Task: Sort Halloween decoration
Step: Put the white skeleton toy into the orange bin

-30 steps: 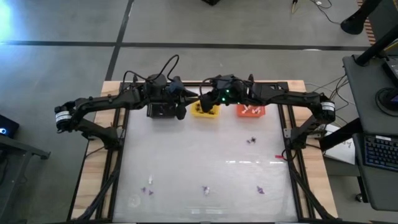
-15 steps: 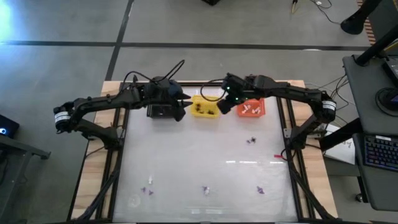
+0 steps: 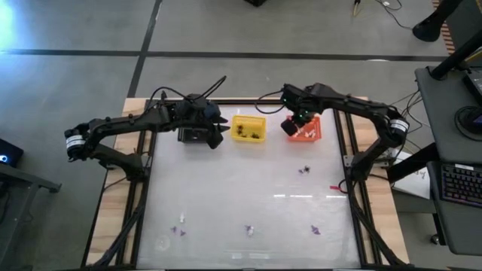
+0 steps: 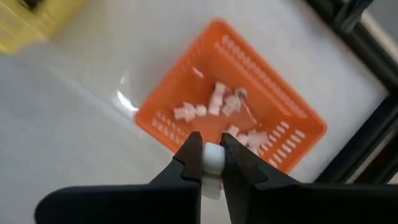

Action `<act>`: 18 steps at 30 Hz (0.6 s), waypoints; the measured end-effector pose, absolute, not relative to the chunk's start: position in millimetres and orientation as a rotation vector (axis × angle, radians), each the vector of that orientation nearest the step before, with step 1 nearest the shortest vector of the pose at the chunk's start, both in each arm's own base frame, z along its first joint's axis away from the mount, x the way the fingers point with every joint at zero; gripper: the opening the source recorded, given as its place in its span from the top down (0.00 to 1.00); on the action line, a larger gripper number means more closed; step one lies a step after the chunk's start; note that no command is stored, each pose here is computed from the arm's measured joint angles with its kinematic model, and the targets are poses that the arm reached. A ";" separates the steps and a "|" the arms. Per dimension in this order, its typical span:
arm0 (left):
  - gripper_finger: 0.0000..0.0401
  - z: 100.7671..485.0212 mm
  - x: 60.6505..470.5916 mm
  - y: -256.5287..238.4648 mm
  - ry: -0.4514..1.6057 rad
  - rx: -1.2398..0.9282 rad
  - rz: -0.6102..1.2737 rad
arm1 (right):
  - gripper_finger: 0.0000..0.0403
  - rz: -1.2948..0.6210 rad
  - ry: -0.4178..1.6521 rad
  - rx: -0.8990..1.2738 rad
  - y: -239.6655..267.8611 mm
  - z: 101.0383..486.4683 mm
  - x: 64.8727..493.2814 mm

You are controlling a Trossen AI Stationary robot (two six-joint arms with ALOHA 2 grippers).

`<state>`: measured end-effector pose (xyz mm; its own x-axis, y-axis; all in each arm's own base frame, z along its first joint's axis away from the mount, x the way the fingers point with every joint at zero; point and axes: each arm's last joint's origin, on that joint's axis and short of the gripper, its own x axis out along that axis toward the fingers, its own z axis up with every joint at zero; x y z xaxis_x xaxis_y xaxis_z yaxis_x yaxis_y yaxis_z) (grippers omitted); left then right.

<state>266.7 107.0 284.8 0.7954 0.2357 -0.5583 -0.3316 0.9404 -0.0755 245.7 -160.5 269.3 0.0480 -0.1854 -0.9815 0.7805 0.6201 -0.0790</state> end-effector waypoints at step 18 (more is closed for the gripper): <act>0.71 279.4 262.6 107.1 0.646 -0.175 0.354 | 0.91 -0.787 1.484 0.532 -163.6 215.1 221.1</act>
<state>262.6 107.1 279.4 0.7415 0.2677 -0.6153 -0.3754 0.9255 -0.0496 221.1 -163.6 215.1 -0.0817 -0.1362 -0.9873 0.7410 0.6542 -0.1516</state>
